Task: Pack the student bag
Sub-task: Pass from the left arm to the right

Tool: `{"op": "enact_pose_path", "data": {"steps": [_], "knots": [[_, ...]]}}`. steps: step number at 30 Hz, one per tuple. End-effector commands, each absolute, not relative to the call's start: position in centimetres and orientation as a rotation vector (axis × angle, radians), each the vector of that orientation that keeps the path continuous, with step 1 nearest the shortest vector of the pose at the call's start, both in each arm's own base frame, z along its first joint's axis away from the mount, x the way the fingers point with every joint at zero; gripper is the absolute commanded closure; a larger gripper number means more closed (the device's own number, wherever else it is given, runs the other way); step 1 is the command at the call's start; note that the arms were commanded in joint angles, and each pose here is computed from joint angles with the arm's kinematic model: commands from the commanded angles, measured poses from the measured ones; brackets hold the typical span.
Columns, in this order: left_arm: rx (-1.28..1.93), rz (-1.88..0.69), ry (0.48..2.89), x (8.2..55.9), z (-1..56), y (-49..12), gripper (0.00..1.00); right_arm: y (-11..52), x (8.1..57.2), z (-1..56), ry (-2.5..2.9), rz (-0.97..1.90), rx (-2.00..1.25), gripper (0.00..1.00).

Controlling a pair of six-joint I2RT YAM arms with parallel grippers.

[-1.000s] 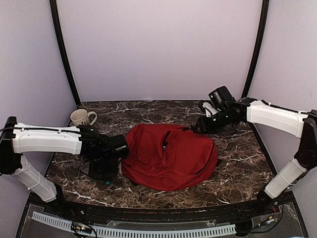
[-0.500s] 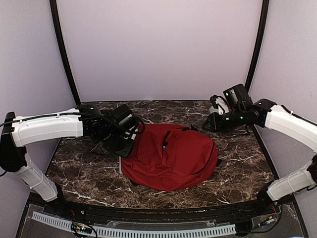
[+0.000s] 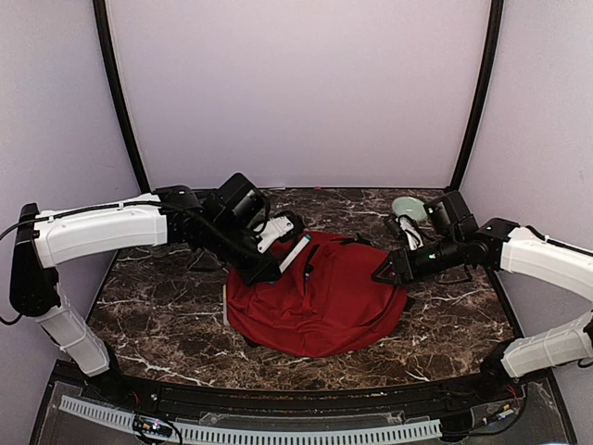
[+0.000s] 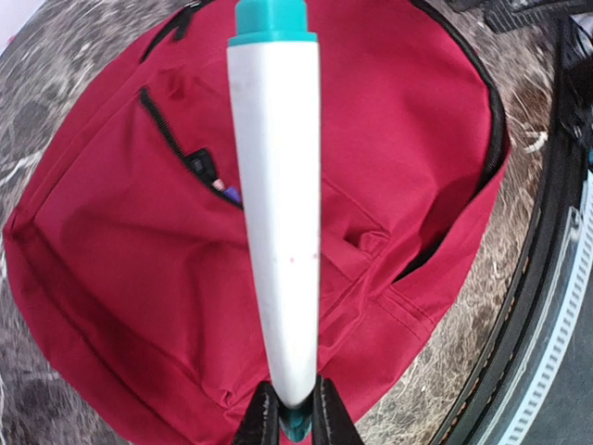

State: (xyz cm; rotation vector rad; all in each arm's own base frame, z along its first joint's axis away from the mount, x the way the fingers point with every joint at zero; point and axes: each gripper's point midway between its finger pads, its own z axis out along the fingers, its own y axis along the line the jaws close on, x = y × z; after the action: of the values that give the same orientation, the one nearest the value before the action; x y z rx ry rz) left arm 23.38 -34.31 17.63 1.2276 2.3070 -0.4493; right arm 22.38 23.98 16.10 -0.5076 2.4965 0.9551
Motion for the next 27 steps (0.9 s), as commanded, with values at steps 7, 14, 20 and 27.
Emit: {"op": "enact_pose_path", "data": {"steps": [7,14,20,27], "knots": [[1.66,-0.422,2.005,23.2,18.4,-35.8,1.0,26.9,21.9,20.8,2.124,0.97,-0.98,0.41],[1.687,-0.197,1.872,26.3,18.8,-35.5,1.0,28.2,21.3,21.6,2.015,1.018,-1.156,0.28],[1.724,-0.103,1.808,27.5,18.3,-35.6,1.0,29.2,20.6,21.8,1.948,1.063,-1.25,0.25],[1.729,-0.148,1.792,28.0,19.0,-37.2,1.0,29.8,20.8,23.2,1.804,1.037,-1.331,0.25]]}}
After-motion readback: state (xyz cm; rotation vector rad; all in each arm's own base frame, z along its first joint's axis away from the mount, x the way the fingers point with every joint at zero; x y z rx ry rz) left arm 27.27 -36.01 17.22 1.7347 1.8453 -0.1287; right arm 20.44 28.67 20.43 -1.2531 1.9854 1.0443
